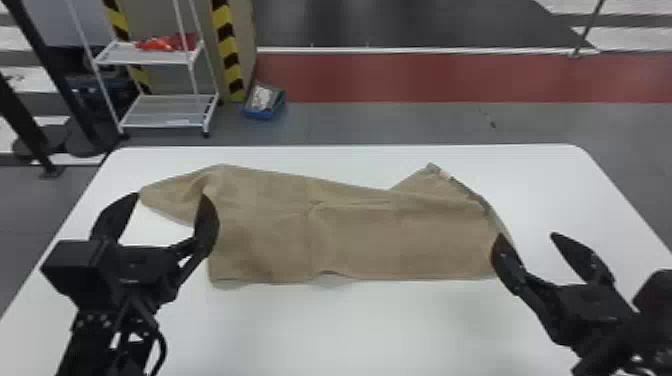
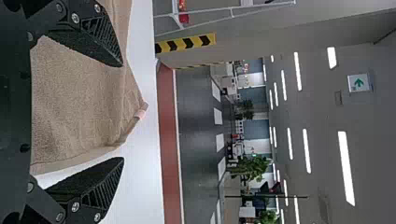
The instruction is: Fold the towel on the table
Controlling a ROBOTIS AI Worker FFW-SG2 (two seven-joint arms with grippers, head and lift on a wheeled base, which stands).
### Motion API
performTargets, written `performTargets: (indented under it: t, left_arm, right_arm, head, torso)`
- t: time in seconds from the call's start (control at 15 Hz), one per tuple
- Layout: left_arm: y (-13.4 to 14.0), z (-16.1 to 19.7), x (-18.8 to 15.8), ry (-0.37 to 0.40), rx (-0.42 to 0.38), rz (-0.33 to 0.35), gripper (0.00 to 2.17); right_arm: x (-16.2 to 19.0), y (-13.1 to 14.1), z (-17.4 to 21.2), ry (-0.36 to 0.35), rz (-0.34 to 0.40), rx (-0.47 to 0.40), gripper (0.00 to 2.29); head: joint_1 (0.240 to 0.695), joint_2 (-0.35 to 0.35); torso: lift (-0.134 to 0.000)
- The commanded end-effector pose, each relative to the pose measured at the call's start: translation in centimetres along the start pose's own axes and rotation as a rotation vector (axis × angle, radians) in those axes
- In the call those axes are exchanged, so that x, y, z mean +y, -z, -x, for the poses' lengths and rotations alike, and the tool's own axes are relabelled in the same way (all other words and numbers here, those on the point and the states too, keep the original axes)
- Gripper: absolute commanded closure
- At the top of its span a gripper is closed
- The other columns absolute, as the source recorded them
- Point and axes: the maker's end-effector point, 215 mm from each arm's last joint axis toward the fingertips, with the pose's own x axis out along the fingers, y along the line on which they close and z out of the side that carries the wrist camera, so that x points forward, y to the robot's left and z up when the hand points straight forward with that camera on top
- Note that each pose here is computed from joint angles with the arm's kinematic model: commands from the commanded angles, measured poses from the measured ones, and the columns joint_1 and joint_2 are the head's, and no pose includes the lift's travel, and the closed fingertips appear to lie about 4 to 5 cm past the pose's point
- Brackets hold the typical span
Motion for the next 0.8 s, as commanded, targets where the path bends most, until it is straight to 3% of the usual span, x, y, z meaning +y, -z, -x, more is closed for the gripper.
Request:
performTargets:
  t: [0.0,0.27,0.33,0.47,0.73]
  left_arm:
    - [0.1,0.0,0.0,0.0,0.002,-0.002,0.08]
    - [0.3,0.0,0.1,-0.002,0.005,-0.003,0.08]
    - [0.2,0.0,0.1,-0.002,0.003,-0.003,0.08]
    - [-0.1,-0.1,-0.2,0.004,-0.002,0.003,0.08]
    - [-1.3,0.0,-0.9,0.017,-0.022,0.01,0.08]
  right_arm:
    - [0.3,0.3,-0.1,-0.008,-0.004,0.008,0.21]
    - [1.2,0.6,-0.2,-0.03,-0.011,0.018,0.21]
    - [2.6,0.9,-0.3,-0.063,-0.019,0.026,0.21]
    - [6.8,1.6,-1.2,-0.145,-0.017,0.04,0.21]
    - [21.0,4.1,-3.8,-0.403,0.079,0.071,0.21]
  head:
    - [0.695,0.006]
    - [0.695,0.014]
    - [0.695,0.015]
    - [0.695,0.036]
    - [0.695,0.121]
  torso:
    - [-0.128]
    - [-0.128]
    - [-0.128]
    - [-0.128]
    - [-0.128]
